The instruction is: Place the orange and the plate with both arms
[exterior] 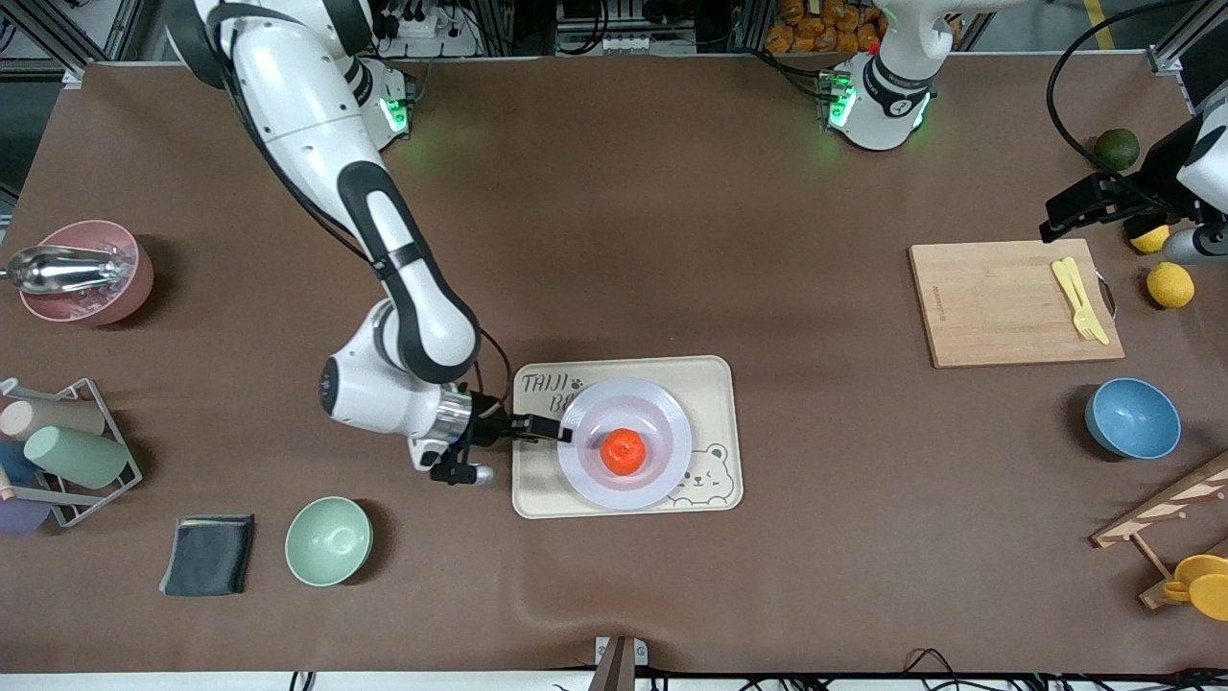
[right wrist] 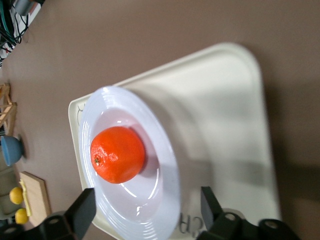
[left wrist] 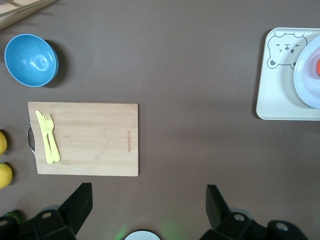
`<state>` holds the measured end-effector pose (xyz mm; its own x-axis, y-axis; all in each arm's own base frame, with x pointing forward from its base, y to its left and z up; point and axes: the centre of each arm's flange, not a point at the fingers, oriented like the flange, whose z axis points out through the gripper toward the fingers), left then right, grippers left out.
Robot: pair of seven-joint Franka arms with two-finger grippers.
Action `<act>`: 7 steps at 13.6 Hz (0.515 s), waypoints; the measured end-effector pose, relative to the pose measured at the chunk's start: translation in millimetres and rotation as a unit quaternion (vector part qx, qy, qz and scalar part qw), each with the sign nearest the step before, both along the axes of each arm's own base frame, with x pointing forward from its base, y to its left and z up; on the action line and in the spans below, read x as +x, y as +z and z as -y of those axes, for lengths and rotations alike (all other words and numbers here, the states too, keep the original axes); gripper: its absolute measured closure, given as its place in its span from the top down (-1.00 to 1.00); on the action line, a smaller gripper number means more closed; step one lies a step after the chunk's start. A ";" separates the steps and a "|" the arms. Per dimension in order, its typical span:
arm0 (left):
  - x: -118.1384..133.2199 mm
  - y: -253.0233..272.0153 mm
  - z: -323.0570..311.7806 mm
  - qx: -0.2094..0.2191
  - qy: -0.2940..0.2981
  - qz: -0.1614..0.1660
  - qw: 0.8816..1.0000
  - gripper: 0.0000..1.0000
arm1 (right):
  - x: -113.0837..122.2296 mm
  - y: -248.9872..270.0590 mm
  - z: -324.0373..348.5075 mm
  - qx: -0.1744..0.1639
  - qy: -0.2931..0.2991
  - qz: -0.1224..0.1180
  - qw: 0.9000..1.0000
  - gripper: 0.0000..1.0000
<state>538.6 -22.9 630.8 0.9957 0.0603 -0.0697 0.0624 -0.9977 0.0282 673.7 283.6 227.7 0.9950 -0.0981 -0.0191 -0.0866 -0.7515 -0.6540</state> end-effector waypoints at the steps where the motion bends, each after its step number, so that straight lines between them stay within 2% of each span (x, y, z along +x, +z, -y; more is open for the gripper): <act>1: 0.0 0.0 0.1 0.000 0.000 0.000 1.000 1.00 | 6.6 10.5 17.9 -0.023 0.010 0.009 1.000 1.00; 3: 0.0 0.0 0.3 0.000 0.000 0.000 1.000 1.00 | 16.1 28.6 56.1 -0.070 0.033 0.012 0.997 1.00; 7: -0.2 0.3 0.6 0.000 0.000 0.000 1.000 1.00 | 18.3 100.2 133.2 -0.138 0.080 -0.010 0.987 1.00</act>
<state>538.4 -23.4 631.1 0.9958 0.0596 -0.0692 0.0617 -0.9977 0.0282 692.0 150.3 327.9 0.9978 0.0561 -0.0341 0.0365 -0.9057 -0.4224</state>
